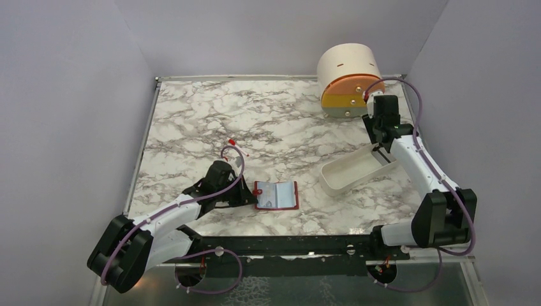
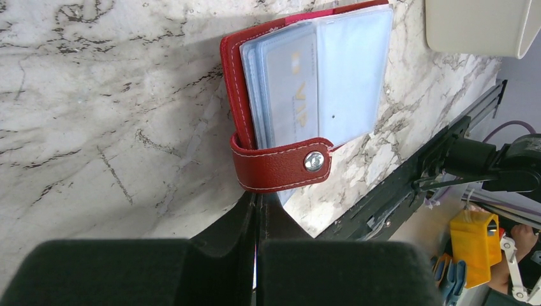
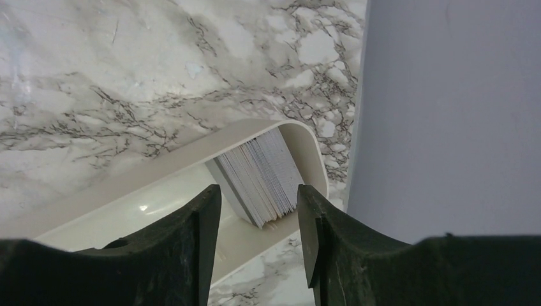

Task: Put the credit cards into the card holder
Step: Pick up the credit card from the storage box.

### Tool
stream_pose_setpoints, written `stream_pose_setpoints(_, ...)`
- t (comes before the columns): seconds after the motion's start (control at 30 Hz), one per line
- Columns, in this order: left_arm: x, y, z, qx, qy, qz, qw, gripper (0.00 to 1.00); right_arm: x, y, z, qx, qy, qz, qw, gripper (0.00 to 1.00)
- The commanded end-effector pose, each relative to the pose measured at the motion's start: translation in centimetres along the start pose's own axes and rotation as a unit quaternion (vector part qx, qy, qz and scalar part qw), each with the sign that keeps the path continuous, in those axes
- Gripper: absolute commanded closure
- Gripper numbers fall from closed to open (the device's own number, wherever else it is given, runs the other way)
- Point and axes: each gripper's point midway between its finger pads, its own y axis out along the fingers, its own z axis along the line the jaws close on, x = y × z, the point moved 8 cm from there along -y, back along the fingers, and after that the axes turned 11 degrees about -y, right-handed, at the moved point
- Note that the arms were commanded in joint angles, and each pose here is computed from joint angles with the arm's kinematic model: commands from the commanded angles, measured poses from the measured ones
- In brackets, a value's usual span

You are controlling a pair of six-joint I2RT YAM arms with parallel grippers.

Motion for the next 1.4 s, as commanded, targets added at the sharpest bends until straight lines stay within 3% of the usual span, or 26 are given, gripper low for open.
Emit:
stream_pose_setpoints(0.0, 0.0, -0.2, -0.7, -0.015, 0.014, 0.007, 1.000, 1.00, -1.4, 1.7, 0.7, 0.039, -0.040, 0.015, 0.998, 0.51)
stream_pose_setpoints(0.4, 0.0, 0.0, -0.6, -0.014, 0.014, 0.011, 1.000, 1.00, -3.8, 3.9, 1.4, 0.053, -0.080, 0.063, 0.993, 0.47)
stream_pose_setpoints(1.37, 0.4, 0.1, -0.9, -0.015, 0.022, 0.010, 1.000, 1.00, -6.4, 7.4, 1.9, -0.018, -0.137, 0.131, 0.982, 0.51)
